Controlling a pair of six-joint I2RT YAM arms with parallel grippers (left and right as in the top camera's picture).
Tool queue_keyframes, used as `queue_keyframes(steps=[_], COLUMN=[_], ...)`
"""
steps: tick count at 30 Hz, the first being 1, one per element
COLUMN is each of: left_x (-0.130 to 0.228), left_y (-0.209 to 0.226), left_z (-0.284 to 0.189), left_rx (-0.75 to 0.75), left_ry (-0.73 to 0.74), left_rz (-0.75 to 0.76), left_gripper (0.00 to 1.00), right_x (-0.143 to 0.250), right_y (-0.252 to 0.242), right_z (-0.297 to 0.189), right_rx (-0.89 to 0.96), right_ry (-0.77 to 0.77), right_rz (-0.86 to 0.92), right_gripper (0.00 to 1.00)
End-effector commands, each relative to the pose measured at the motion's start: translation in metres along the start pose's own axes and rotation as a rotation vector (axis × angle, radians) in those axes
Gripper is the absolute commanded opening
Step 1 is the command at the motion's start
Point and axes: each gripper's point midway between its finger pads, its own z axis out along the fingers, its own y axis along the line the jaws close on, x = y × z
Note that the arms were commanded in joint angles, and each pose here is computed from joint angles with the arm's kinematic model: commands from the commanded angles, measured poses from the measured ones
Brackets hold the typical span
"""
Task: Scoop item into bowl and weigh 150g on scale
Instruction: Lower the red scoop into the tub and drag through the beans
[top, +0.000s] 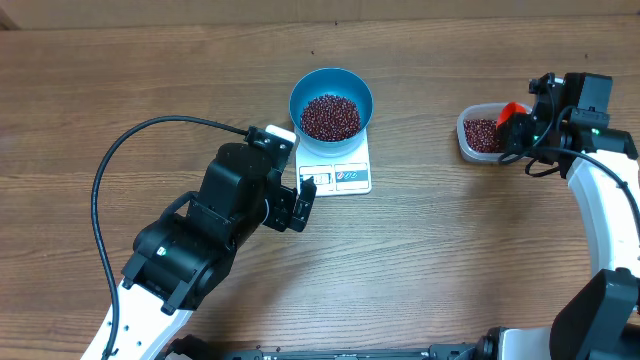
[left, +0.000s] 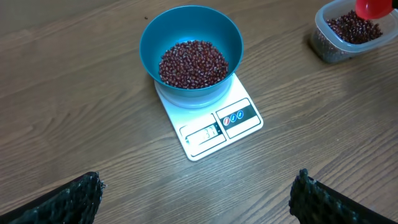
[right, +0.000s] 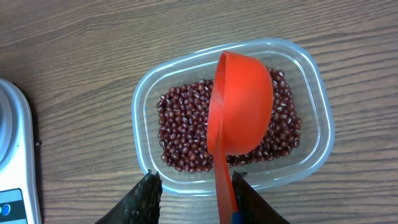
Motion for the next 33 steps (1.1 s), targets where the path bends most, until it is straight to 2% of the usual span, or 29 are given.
queue_keyframes(steps=[1, 6, 11, 18, 22, 25, 30, 33], left_x=[-0.0053, -0.0054, -0.0054, -0.0054, -0.0054, -0.0054, -0.0054, -0.0053], left_y=[0.0032, 0.0032, 0.0032, 0.0032, 0.0032, 0.0032, 0.0032, 0.0032], left_z=[-0.0018, -0.0019, -0.0019, -0.0019, -0.0019, -0.0019, -0.0019, -0.0018], left_rx=[-0.014, -0.014, -0.014, -0.014, -0.014, -0.014, -0.014, -0.014], left_ry=[-0.014, -0.014, -0.014, -0.014, -0.014, -0.014, -0.014, -0.014], left_rz=[-0.007, -0.007, -0.007, -0.007, -0.007, -0.007, -0.007, -0.007], left_gripper=[1.0, 0.99, 1.0, 0.99, 0.99, 1.0, 1.0, 1.0], right_x=[-0.0009, -0.0031, -0.0042, -0.0042, -0.0042, -0.0043, -0.0043, -0.0043], right_y=[-0.0027, -0.0026, -0.0026, -0.0026, -0.0026, -0.0026, -0.0025, -0.0026], right_z=[0.0003, 0.0003, 0.0004, 0.0004, 0.0004, 0.0003, 0.0003, 0.0003], right_rx=[0.006, 0.006, 0.006, 0.005, 0.006, 0.006, 0.005, 0.005], right_ry=[-0.007, -0.016, -0.02, -0.02, -0.02, -0.021, -0.021, -0.021], right_rz=[0.004, 0.002, 0.001, 0.001, 0.001, 0.001, 0.001, 0.001], right_gripper=[0.36, 0.36, 0.43, 0.38, 0.44, 0.52, 0.52, 0.44])
